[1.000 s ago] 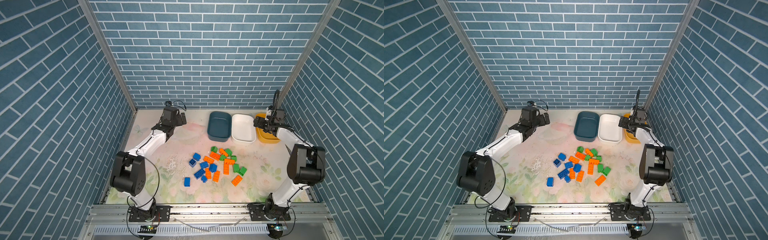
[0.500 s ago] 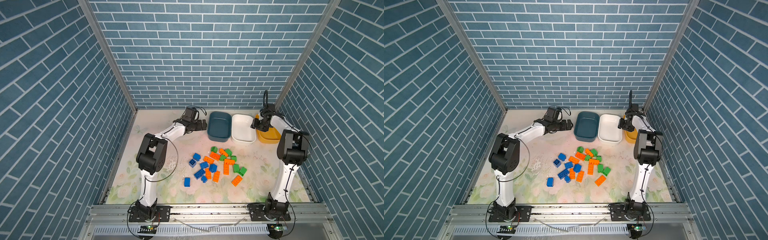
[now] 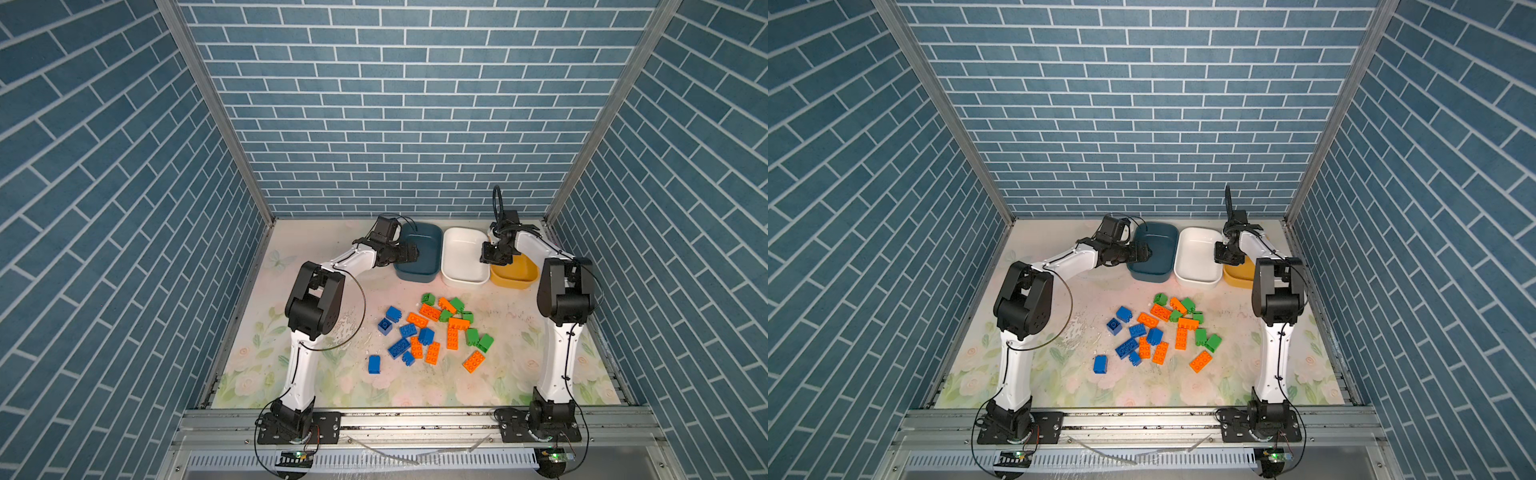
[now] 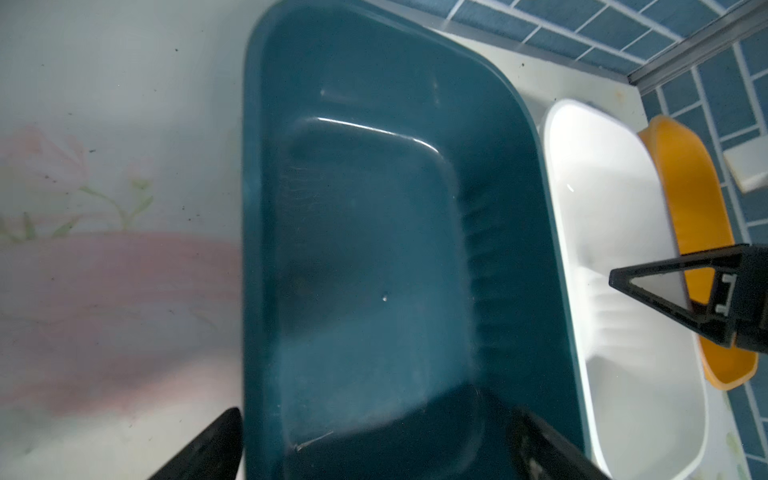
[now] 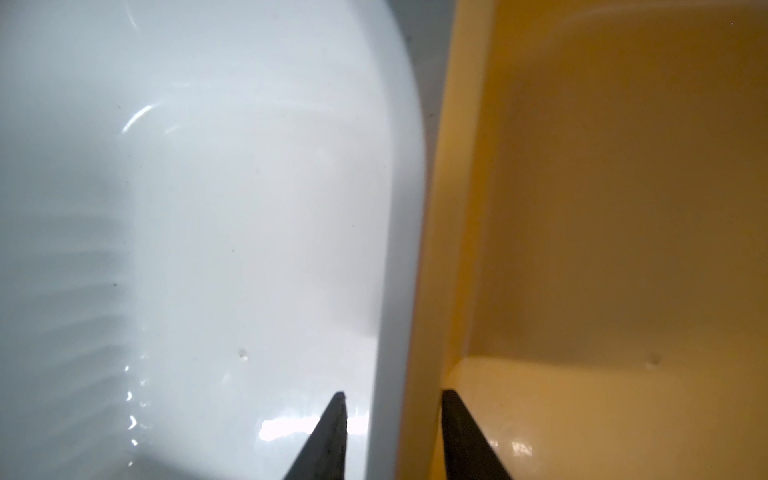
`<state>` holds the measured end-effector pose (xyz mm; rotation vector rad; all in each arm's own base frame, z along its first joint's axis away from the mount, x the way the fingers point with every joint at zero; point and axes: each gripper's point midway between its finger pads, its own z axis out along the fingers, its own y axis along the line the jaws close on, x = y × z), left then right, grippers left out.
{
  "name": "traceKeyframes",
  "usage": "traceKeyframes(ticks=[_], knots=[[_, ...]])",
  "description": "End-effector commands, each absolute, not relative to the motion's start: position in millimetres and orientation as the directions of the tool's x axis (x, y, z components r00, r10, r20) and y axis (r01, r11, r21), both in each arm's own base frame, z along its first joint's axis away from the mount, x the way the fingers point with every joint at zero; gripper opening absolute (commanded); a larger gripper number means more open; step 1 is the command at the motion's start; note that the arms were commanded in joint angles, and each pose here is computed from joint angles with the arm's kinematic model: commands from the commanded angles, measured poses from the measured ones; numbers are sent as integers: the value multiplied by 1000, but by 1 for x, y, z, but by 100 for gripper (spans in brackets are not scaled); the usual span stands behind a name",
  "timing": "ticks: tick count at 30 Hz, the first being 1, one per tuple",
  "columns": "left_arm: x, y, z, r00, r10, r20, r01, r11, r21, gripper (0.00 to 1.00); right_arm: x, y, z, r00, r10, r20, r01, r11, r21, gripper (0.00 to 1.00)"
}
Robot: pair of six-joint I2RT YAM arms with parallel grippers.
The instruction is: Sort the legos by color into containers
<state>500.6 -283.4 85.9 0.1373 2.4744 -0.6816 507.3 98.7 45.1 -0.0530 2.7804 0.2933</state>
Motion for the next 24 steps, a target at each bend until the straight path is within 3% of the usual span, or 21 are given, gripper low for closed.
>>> traceKeyframes(ticks=[1,12,24], knots=[[492,-269,102,-810,-19,-586,262,883,-390,99,508,126,42,-942,-56,-332,-128,972,199,38],[455,-219,98,-816,-3,-578,218,924,-313,99,501,196,32,-941,-121,-315,-196,956,218,38],[446,-177,83,-838,12,-545,174,953,-247,99,495,225,51,-938,15,-345,-53,981,187,44]])
